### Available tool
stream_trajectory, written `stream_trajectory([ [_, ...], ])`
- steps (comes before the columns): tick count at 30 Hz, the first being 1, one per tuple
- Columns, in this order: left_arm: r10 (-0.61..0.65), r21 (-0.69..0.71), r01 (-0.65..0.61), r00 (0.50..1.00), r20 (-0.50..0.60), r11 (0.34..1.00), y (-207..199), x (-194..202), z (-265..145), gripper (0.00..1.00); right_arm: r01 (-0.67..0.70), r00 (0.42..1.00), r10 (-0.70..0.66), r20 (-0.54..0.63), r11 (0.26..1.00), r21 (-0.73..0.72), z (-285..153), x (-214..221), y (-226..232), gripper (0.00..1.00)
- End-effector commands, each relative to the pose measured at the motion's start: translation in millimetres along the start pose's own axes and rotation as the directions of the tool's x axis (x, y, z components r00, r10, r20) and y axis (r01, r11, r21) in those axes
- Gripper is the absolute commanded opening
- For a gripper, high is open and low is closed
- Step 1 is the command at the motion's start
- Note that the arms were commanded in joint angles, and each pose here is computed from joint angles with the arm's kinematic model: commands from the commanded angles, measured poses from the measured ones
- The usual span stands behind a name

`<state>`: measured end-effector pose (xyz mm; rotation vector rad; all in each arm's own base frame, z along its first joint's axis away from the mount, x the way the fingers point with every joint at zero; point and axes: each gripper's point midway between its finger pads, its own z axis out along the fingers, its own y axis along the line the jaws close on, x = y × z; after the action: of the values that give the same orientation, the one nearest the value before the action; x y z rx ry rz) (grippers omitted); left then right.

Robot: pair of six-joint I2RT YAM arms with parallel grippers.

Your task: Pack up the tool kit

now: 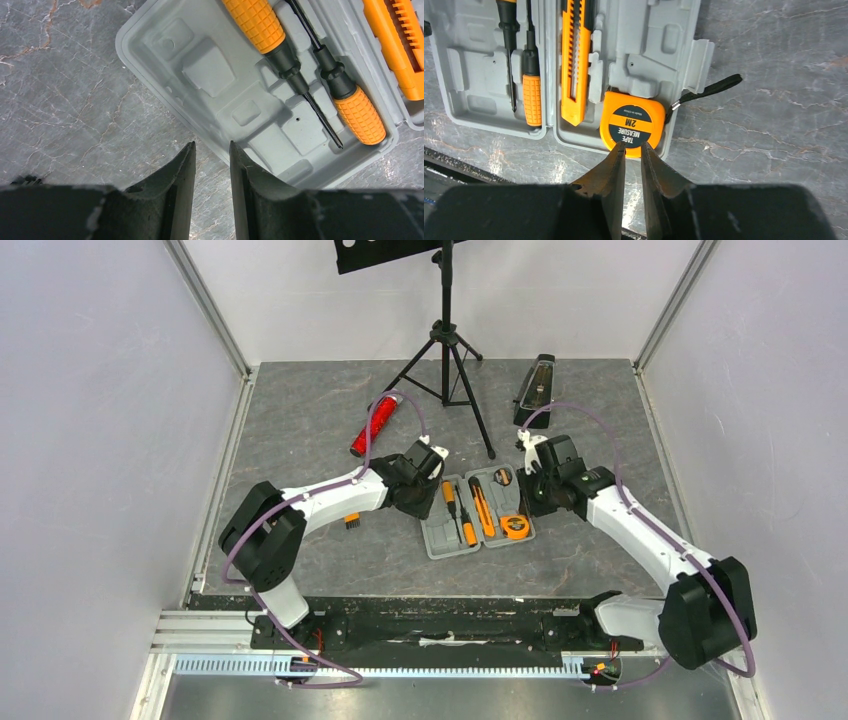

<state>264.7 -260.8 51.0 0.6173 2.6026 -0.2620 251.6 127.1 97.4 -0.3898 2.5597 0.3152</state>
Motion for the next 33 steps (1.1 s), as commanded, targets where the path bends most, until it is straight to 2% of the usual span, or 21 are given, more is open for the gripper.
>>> stream_trajectory([
  [1, 0.017, -0.010, -0.016, 0.999, 0.033, 1.000, 3, -7, -6, 0.37, 0.012, 1.000, -0.014, -0.027, 0.998, -0.059, 4, 3, 9, 0.20],
  [7, 0.018, -0.013, -0.017, 0.999, 0.031, 1.000, 4, -7, -5, 0.37, 0.008, 0.996, -0.017, -0.090, 0.996, -0.094, 15, 26, 13, 0.20],
  [13, 0.017, -0.020, -0.017, 0.999, 0.033, 1.000, 6, -7, -5, 0.37, 0.018, 0.987, -0.027, -0.160, 0.998, -0.060, 28, 56, 2, 0.19],
  [20, 0.017, -0.018, -0.016, 0.999, 0.036, 1.000, 6, -8, -5, 0.37, 0.006, 0.987, -0.014, -0.161, 0.999, -0.049, 38, 66, -1, 0.16],
  [28, 0.018, -0.023, -0.017, 0.999, 0.039, 1.000, 7, -9, -6, 0.37, 0.054, 0.994, -0.054, -0.092, 0.999, -0.010, 12, 25, -2, 0.17],
  [33, 0.016, -0.026, -0.015, 0.999, 0.041, 1.000, 8, -9, -6, 0.37, 0.109, 0.993, -0.109, -0.040, 0.994, -0.017, 6, 4, 13, 0.20],
])
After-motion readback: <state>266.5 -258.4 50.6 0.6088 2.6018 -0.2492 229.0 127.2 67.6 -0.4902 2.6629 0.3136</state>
